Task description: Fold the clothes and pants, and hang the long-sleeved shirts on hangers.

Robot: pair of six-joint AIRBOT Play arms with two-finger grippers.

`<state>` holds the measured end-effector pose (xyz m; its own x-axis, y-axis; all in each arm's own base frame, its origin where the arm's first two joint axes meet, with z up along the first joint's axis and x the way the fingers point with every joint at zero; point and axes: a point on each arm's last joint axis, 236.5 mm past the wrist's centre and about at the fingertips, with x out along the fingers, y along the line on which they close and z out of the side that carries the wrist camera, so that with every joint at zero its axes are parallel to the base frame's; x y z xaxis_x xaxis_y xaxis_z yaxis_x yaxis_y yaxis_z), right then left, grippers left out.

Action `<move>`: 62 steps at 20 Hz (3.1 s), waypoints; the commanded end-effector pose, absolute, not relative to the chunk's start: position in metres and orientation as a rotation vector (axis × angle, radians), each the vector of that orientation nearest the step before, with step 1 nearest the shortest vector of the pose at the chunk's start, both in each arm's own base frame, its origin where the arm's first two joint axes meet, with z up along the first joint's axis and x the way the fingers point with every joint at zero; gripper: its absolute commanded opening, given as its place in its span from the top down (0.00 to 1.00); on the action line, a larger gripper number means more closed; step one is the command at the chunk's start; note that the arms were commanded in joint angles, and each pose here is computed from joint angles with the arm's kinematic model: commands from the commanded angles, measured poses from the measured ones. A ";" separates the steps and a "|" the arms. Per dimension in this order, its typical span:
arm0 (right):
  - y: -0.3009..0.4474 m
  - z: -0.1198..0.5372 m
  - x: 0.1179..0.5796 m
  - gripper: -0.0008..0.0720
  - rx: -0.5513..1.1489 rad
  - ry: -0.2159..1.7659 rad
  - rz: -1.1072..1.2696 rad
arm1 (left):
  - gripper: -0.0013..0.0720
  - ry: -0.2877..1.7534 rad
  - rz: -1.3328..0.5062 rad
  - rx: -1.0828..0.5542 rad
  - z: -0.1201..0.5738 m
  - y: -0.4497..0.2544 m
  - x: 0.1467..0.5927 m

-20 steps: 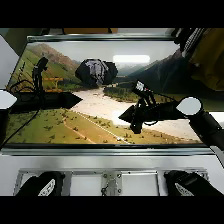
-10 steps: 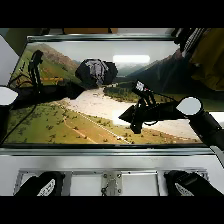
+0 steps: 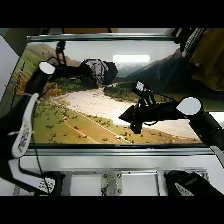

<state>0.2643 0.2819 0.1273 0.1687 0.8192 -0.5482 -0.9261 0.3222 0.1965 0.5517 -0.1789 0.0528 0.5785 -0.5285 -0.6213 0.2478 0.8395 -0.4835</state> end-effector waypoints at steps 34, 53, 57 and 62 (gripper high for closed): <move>0.285 0.129 0.279 0.96 -0.167 0.610 1.210 | 0.97 0.680 -0.563 -0.023 0.281 -0.163 0.360; 0.104 0.296 0.347 0.97 -0.086 0.247 0.441 | 0.97 0.201 -1.021 -0.360 0.472 -0.251 0.267; 0.023 0.334 0.318 0.97 -0.089 0.156 0.159 | 0.97 0.130 -1.257 -0.275 0.511 -0.307 0.217; -0.016 0.338 0.303 0.97 -0.083 0.158 0.024 | 0.97 0.275 -1.170 -0.141 0.449 -0.303 0.238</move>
